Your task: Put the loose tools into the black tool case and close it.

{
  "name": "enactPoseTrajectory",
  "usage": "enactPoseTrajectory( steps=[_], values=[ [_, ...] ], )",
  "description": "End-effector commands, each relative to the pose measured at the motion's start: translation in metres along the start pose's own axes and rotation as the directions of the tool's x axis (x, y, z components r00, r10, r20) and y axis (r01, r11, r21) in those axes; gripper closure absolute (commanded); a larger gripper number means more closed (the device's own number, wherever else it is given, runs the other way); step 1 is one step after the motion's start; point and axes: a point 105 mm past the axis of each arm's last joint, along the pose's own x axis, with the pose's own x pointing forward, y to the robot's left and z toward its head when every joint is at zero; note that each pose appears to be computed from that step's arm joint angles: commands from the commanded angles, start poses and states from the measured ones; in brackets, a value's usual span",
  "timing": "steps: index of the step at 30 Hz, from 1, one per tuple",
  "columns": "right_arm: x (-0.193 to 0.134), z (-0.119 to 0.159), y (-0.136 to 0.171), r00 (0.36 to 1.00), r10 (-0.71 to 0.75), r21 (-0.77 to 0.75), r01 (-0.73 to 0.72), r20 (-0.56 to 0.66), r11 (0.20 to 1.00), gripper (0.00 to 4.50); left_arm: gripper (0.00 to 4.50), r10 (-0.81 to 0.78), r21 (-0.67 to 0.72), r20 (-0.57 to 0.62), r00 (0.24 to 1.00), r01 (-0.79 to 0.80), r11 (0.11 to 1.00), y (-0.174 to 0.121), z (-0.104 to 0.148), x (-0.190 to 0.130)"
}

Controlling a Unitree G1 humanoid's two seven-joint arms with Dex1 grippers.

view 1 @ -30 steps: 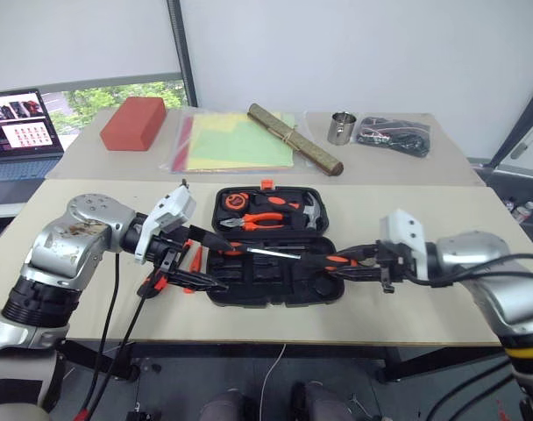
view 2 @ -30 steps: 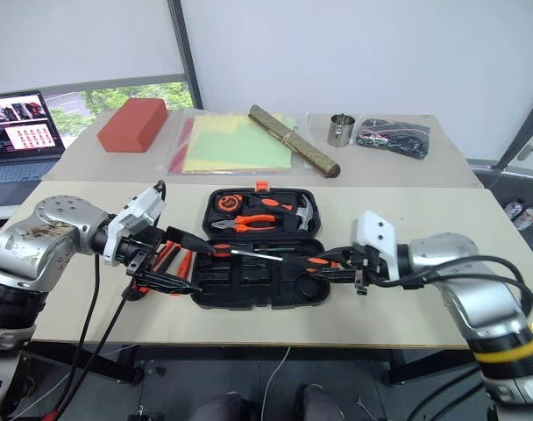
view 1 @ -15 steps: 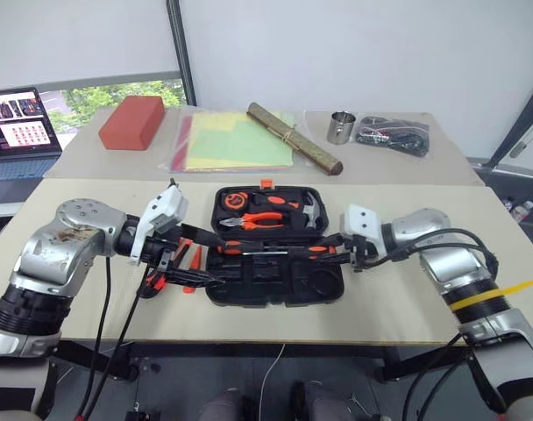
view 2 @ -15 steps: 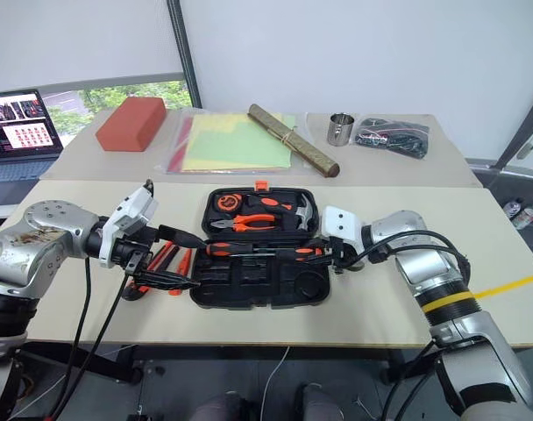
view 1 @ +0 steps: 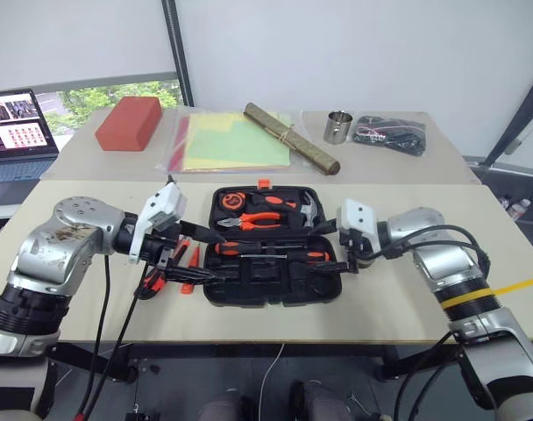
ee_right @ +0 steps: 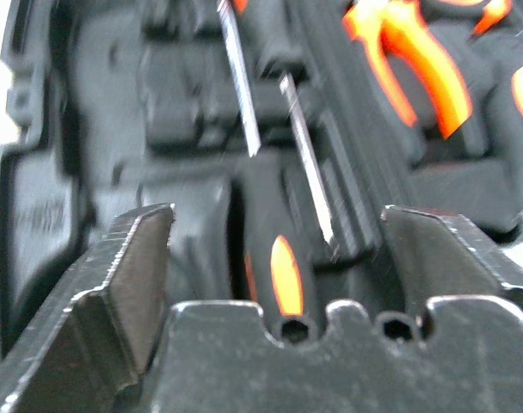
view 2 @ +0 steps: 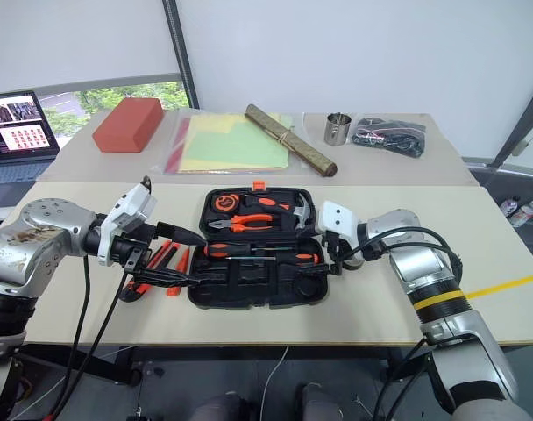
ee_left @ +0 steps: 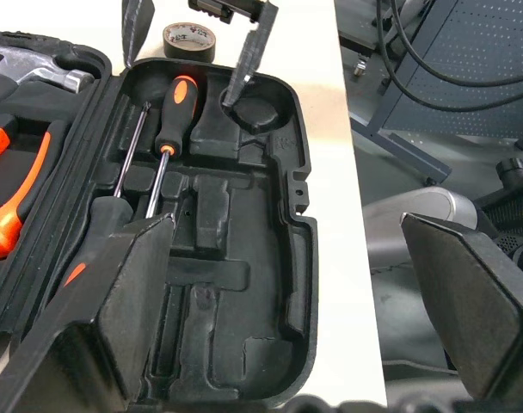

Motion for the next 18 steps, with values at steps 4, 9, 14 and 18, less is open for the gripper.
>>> enactPoseTrajectory(
  steps=[4,9,14,18],
  values=[
    [0.011,0.015,-0.003,0.999,-0.03,-0.049,0.031,0.025,0.998,2.92,0.0,0.016,0.049,0.011,1.0,-0.017,0.999,0.003,0.005,-0.001],
    [0.03,0.005,0.009,0.999,0.017,-0.068,-0.019,-0.027,0.998,4.48,0.0,0.029,0.049,0.005,1.0,-0.029,0.998,0.006,0.002,0.0],
    [0.045,-0.025,0.014,0.985,0.002,-0.076,-0.016,-0.174,0.997,4.48,0.0,0.033,0.05,0.002,0.999,-0.033,0.998,0.007,0.002,-0.001],
    [0.048,-0.035,0.018,0.981,0.001,-0.077,-0.016,-0.194,0.997,4.48,0.0,0.04,0.052,-0.001,0.999,-0.04,0.998,0.008,0.001,-0.001]
  ],
)
